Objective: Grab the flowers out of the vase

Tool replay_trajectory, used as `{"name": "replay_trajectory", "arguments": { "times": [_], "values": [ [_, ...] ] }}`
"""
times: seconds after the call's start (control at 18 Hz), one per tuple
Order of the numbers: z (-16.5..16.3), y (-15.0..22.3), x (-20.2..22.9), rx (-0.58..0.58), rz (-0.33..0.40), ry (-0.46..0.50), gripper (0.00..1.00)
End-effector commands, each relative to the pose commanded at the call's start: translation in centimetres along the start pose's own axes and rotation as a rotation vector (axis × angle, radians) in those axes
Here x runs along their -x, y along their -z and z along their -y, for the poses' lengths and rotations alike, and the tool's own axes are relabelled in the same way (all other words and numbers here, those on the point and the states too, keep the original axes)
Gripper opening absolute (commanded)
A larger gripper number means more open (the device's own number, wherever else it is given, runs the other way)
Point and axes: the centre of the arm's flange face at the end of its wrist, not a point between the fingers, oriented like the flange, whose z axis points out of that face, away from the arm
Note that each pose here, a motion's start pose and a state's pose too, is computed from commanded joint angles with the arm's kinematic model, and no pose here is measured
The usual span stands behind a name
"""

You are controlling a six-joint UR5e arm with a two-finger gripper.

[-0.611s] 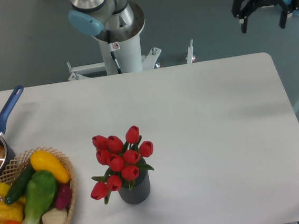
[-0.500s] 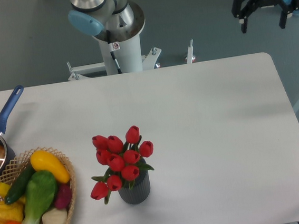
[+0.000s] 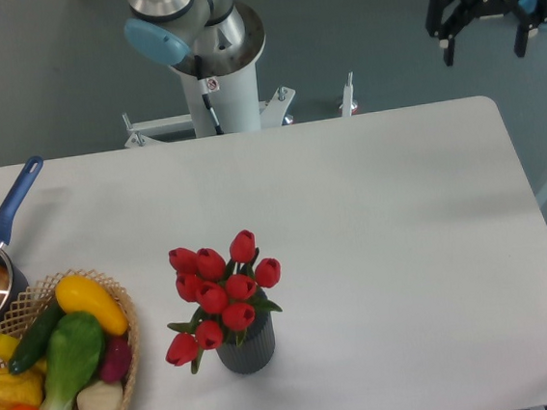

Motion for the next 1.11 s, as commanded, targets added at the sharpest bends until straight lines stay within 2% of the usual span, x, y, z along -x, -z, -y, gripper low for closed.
{"name": "replay_trajectory", "arguments": {
  "times": [0.28, 0.83, 1.11],
  "values": [
    [-0.4, -0.7, -0.3, -0.010, -0.001, 0.004, 1.00],
    [-0.3, -3.8, -1.2, -0.095, -0.105, 0.002, 1.00],
    [2.3, -8.5, -4.0, -0.080, -0.195, -0.123, 1.00]
  ]
}}
